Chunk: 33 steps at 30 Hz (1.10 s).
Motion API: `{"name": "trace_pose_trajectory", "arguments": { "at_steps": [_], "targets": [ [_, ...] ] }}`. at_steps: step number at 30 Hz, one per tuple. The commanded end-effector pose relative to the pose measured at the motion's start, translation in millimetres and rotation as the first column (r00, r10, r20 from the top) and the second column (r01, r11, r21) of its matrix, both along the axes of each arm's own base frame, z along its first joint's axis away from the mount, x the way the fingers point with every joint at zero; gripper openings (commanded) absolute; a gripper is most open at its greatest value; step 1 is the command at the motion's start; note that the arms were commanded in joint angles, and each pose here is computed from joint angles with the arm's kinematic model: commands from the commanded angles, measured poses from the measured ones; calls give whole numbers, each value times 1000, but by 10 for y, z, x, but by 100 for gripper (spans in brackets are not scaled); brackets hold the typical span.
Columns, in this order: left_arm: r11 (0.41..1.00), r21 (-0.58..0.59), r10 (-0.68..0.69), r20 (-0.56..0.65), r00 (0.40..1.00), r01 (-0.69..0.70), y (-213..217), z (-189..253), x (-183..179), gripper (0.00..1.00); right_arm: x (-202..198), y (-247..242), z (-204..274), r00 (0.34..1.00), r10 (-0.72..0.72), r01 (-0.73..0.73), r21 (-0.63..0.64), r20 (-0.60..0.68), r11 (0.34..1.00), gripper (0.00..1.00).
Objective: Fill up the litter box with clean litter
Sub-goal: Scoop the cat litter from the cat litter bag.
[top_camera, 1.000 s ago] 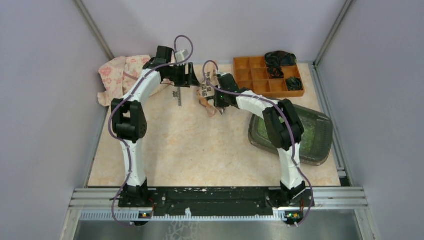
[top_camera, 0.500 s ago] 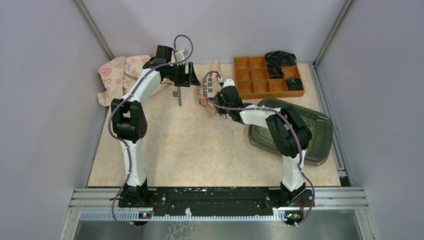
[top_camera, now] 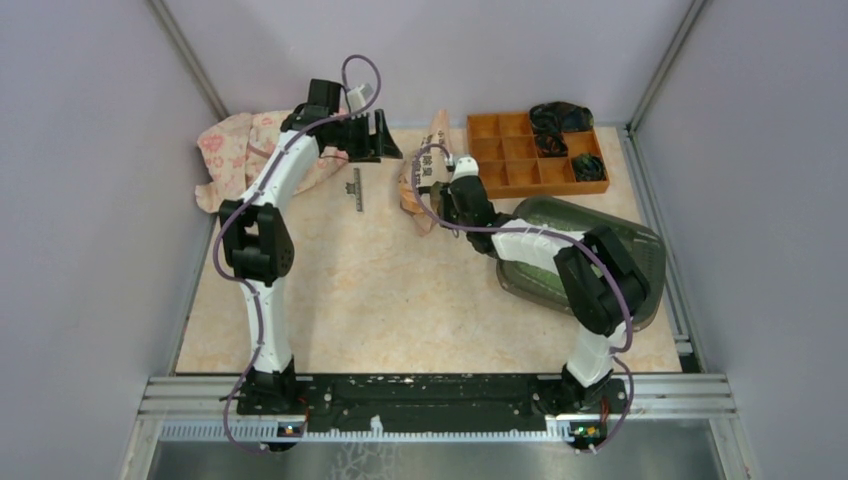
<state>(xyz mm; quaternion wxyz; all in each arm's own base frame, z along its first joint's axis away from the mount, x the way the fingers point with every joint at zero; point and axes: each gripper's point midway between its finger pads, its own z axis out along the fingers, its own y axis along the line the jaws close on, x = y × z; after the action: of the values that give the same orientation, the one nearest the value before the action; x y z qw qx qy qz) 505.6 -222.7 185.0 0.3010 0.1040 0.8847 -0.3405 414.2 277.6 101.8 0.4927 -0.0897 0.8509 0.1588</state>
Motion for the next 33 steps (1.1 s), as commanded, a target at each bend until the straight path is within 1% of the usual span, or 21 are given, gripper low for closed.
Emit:
{"name": "trace_pose_trajectory", "arguments": {
  "at_steps": [1, 3, 8, 19, 26, 28, 32, 33],
  "targets": [
    [999, -31, 17, 72, 997, -15, -10, 470, -5, 82, -65, 145, 611, 998, 36, -41, 79, 56, 996, 0],
    [999, -37, 20, 76, 997, -17, -16, 504, 3, 82, -152, 207, 630, 997, 77, -77, 85, 10, 993, 0],
    [999, -40, 18, 71, 997, -15, -19, 498, -14, 82, -390, 117, 652, 992, 94, -88, 64, -83, 994, 0],
    [999, -42, 13, 78, 997, -10, -14, 508, -50, 82, -780, -269, 842, 995, 82, -80, 27, -53, 996, 0],
    [999, -47, 8, 84, 996, -4, -24, 525, -51, 82, -1146, -501, 720, 992, 85, -86, 0, -91, 996, 0],
    [999, -50, 6, 88, 996, -2, -28, 537, -50, 82, -1271, -590, 721, 992, 66, -66, 3, -104, 998, 0],
    [998, -69, -3, 89, 996, 9, -59, 551, -52, 82, -1476, -811, 904, 995, 14, -12, 31, -98, 999, 0],
    [997, -75, -6, 90, 996, 13, -69, 552, -52, 82, -1524, -866, 1027, 997, 3, 1, 46, -83, 999, 0]
  ]
}}
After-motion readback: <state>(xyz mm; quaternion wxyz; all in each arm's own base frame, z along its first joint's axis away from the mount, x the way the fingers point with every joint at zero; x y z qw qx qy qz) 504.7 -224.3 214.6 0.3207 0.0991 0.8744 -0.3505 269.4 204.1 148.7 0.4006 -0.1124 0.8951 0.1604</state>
